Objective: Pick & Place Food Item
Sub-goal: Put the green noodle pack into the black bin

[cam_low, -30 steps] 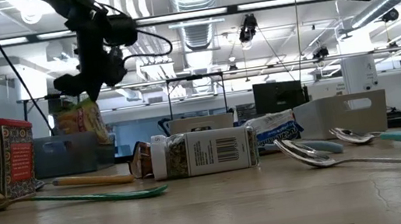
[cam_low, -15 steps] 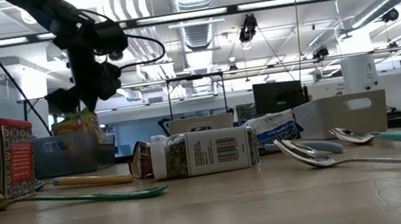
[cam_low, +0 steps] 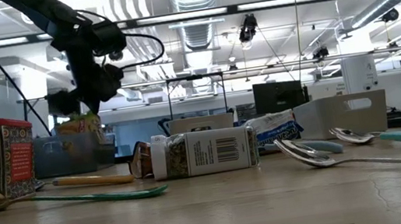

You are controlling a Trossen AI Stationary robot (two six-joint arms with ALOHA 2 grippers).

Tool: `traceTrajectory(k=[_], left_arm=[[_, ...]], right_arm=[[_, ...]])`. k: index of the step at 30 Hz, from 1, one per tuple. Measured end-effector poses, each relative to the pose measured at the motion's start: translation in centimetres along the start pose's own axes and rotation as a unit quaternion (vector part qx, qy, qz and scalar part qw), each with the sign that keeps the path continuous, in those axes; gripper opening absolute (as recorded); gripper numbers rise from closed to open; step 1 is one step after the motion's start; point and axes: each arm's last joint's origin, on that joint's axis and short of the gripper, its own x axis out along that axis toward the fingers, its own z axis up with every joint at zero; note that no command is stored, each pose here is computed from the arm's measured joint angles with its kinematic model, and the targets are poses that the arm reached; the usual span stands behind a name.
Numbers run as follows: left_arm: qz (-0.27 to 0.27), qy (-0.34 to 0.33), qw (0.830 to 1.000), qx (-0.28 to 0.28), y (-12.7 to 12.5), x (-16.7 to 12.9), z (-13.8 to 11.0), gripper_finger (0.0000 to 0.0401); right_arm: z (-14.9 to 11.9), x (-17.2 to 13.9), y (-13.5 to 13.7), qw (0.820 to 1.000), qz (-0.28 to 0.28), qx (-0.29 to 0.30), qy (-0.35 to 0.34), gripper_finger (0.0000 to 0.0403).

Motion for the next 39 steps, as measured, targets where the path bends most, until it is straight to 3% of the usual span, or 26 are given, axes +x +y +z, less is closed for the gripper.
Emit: traceTrajectory(k=[6,23,31,39], left_arm=[[-0.003,-0.029,1.000,-0.002,0.0,0.0,0.2,0.0000],[-0.017,-0.034,0.999,-0.012,-1.2,0.6,0.6,0.0000],[-0.005,-0.017,0.998,-0.052,-1.3,0.9,0.7,0.0001],[0.016,-0.019,0.993,-0.112,-0.8,0.9,0.7,0.0064]], right_arm=[[0.0,0.0,0.0,1.000,0.000,0.002,0.000,0.0219],[0.0,0.0,0.0,1.000,0.000,0.008,0.000,0.0219],[0.0,0.0,0.0,1.000,0.000,0.007,-0.001,0.0219],[0.0,0.0,0.0,1.000,0.000,0.008,0.000,0.0219]])
